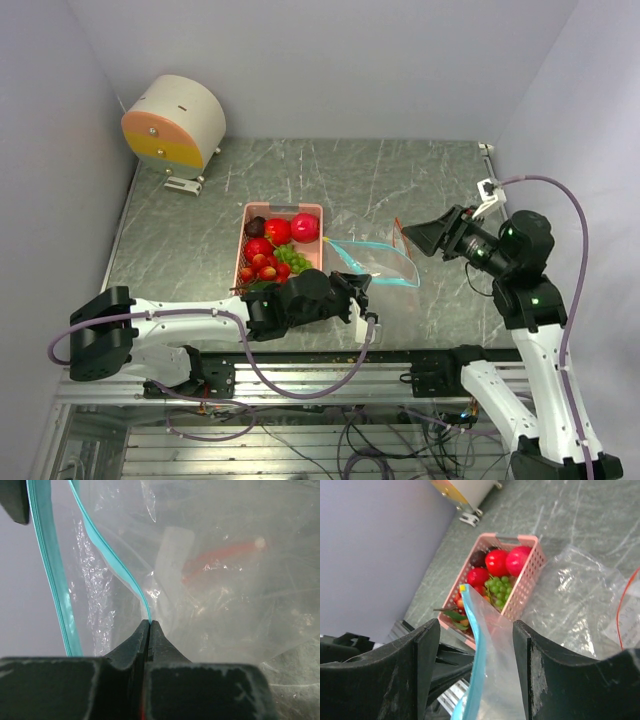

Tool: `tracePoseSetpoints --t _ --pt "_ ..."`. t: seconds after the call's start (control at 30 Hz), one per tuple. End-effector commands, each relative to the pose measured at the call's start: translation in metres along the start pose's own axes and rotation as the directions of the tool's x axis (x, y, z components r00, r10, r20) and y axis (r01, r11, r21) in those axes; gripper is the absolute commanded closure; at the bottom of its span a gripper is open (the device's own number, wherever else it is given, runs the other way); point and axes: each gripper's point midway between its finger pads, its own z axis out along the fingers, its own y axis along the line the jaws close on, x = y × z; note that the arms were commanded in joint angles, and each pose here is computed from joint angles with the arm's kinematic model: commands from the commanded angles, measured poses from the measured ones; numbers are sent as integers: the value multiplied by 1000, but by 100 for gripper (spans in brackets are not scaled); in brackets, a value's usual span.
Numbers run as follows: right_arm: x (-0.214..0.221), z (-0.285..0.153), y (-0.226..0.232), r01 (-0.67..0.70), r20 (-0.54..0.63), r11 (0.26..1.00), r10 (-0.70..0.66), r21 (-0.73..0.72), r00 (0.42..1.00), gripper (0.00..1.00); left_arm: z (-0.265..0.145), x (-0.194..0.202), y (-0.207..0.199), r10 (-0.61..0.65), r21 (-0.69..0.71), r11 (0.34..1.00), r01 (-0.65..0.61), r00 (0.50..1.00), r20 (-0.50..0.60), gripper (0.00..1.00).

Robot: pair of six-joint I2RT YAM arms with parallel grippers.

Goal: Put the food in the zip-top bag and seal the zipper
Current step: Open the zipper of the food storage bag.

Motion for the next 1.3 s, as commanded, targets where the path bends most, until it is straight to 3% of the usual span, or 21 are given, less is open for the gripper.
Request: tracePoseSetpoints --t 0.0,0.1,0.23,0.47,0.67,0.87,1.0,1.27 --pt "23 1 -20 2 -129 997 9 82 992 40 1 0 -3 -2 14 1000 2 1000 -6 93" --pt "28 -3 -26 35 -211 991 -8 126 977 41 4 -1 -3 3 19 1000 -3 1000 -5 93" --pt "11 -10 -17 107 -184 986 -83 125 980 40 6 -3 -2 2 22 1000 -2 1000 2 93" --pt "14 -12 -10 152 -254 986 -129 72 959 39 6 -2 -2 0 20 1000 0 1000 -2 93" --pt "32 3 -24 160 -331 978 -107 136 938 39 6 -3 -2 -1 17 1000 1 1000 0 93" --pt "46 30 -5 239 -351 958 -171 161 921 39 9 -1 -4 -6 22 1000 6 1000 -6 93" --pt "42 34 2 263 -329 954 -205 142 922 38 10 1 -6 -3 30 1000 3 1000 -16 93" --pt "69 32 -19 319 -424 933 -223 170 878 38 7 0 -4 0 28 1000 1 1000 -14 93"
